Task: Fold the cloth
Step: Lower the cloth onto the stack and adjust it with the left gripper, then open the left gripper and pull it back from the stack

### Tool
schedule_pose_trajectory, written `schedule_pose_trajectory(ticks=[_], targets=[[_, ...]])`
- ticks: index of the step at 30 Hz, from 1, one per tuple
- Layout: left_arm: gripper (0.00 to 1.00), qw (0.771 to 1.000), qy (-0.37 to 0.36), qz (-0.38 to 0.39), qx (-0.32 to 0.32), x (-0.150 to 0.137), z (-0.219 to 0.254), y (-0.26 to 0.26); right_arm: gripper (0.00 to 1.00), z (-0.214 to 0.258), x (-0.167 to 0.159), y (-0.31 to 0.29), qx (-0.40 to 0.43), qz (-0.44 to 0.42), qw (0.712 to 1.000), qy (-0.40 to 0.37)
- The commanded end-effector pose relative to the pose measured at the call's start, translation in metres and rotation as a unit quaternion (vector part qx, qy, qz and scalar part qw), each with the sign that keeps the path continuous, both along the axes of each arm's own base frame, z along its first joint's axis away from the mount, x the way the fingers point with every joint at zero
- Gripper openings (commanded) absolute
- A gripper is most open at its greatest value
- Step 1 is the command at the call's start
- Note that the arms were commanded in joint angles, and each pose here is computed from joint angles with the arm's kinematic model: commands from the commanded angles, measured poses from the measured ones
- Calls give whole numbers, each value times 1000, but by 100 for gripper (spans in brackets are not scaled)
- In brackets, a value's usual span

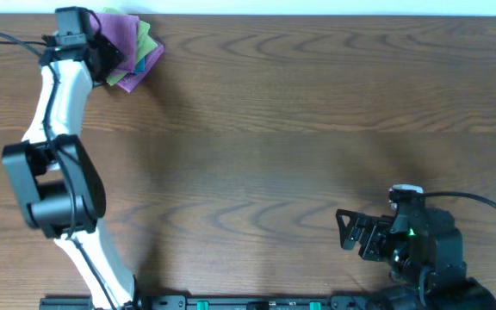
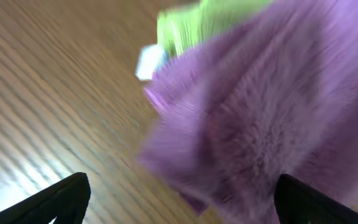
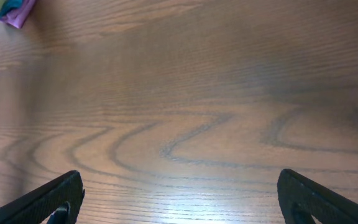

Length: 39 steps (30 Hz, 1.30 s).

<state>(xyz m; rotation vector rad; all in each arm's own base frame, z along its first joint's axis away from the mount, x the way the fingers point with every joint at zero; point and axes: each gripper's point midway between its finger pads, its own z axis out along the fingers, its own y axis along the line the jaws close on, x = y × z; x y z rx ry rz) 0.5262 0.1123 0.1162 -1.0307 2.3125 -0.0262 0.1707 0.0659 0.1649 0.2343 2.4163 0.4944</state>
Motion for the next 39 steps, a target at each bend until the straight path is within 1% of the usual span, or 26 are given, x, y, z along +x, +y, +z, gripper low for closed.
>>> schedule_pose_trajectory(ticks=[1, 5, 6, 7, 8, 9, 10, 11, 15, 21, 24, 25, 32, 39], targets=[[95, 998, -62, -2, 33, -3, 71, 12, 99, -1, 0, -1, 6, -8, 1000, 3], [96, 996, -83, -2, 36, -7, 94, 11, 99, -1, 0, -1, 6, -8, 1000, 3], [93, 996, -86, -3, 35, -8, 98, 10, 99, -1, 0, -1, 6, -8, 1000, 3], [76, 996, -87, -6, 32, -8, 98, 9, 99, -1, 0, -1, 6, -8, 1000, 3], [56, 996, -90, -11, 24, -7, 98, 5, 99, -1, 0, -1, 6, -8, 1000, 3], [33, 996, -93, -10, 11, -6, 97, 2, 99, -1, 0, -1, 6, -8, 1000, 3], [16, 996, -94, -6, 5, -5, 96, 2, 99, -1, 0, -1, 6, -8, 1000, 3], [6, 995, -97, 2, -1, -3, 94, 1, 99, -1, 0, -1, 6, -8, 1000, 3], [6, 995, -103, 13, -14, 10, 78, 1, 99, -1, 0, -1, 6, -8, 1000, 3], [6, 995, -98, 15, -30, 39, 25, 3, 99, -1, 0, -1, 6, -8, 1000, 3], [6, 996, -79, 26, -45, 40, -2, 2, 99, -1, 0, -1, 6, -8, 1000, 3], [6, 996, -77, 27, -47, 40, -4, 2, 99, -1, 0, -1, 6, -8, 1000, 3], [6, 996, -67, 39, -34, 36, -9, 8, 99, -1, 0, -1, 6, -8, 1000, 3], [6, 997, -56, 38, -36, 35, -17, 8, 99, -1, 0, -1, 6, -8, 1000, 3]])
